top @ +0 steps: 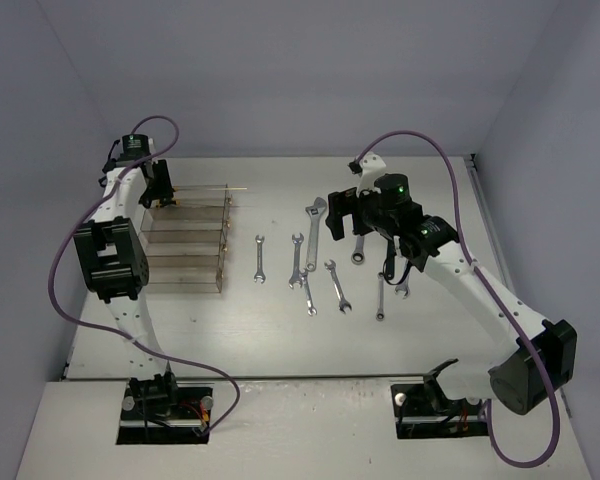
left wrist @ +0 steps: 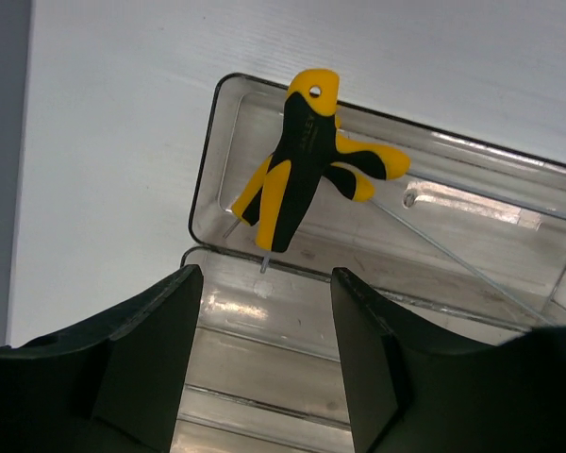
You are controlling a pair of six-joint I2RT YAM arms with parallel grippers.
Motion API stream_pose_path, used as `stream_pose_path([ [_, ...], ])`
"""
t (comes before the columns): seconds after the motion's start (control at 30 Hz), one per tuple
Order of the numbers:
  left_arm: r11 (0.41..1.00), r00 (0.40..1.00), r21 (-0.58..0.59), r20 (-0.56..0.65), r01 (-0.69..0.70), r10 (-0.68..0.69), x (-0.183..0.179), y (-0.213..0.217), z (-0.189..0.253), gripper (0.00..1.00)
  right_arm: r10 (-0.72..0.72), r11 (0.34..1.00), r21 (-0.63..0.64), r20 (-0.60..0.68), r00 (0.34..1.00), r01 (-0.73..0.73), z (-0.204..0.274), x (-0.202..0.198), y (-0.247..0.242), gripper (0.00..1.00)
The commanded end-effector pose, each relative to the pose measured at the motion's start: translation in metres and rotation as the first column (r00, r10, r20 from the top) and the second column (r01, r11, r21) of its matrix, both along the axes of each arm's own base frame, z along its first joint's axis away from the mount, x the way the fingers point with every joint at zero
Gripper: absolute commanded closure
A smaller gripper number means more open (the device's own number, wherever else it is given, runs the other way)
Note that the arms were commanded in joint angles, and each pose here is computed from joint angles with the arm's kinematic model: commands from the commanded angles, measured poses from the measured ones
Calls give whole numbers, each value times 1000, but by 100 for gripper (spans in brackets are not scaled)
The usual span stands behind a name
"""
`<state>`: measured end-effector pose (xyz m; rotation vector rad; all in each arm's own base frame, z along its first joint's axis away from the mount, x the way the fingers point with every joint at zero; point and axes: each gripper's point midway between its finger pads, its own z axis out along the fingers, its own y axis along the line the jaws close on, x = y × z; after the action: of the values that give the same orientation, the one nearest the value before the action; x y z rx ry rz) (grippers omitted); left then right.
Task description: Sort the tools into containers
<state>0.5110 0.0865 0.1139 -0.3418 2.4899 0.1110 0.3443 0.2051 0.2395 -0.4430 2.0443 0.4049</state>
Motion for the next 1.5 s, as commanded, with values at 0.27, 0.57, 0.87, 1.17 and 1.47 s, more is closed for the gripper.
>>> stream_pose_path([
  [0.27, 999, 997, 38, 77, 9, -12, 26, 7, 23, 49, 3, 998, 55, 53, 999, -5, 19, 8, 7, 2],
  [0.57, 1000, 996, 12, 88, 18, -19, 37, 4, 18, 60, 9, 998, 59, 35, 999, -11, 15, 11, 11, 2],
  [0.87, 1000, 996, 7, 81, 20, -21, 36, 3, 15, 90, 11, 999, 53, 21, 1000, -12, 9, 15, 13, 2],
  [1.17, 998, 992, 32, 110, 55, -58, 19, 2, 45, 100, 18, 999, 50, 16, 1000, -18, 6, 15, 15, 2],
  [1.47, 994, 990, -4, 89, 106, -105, 0, -4, 55, 100, 23, 998, 49, 7, 1000, -23, 3, 14, 15, 2],
])
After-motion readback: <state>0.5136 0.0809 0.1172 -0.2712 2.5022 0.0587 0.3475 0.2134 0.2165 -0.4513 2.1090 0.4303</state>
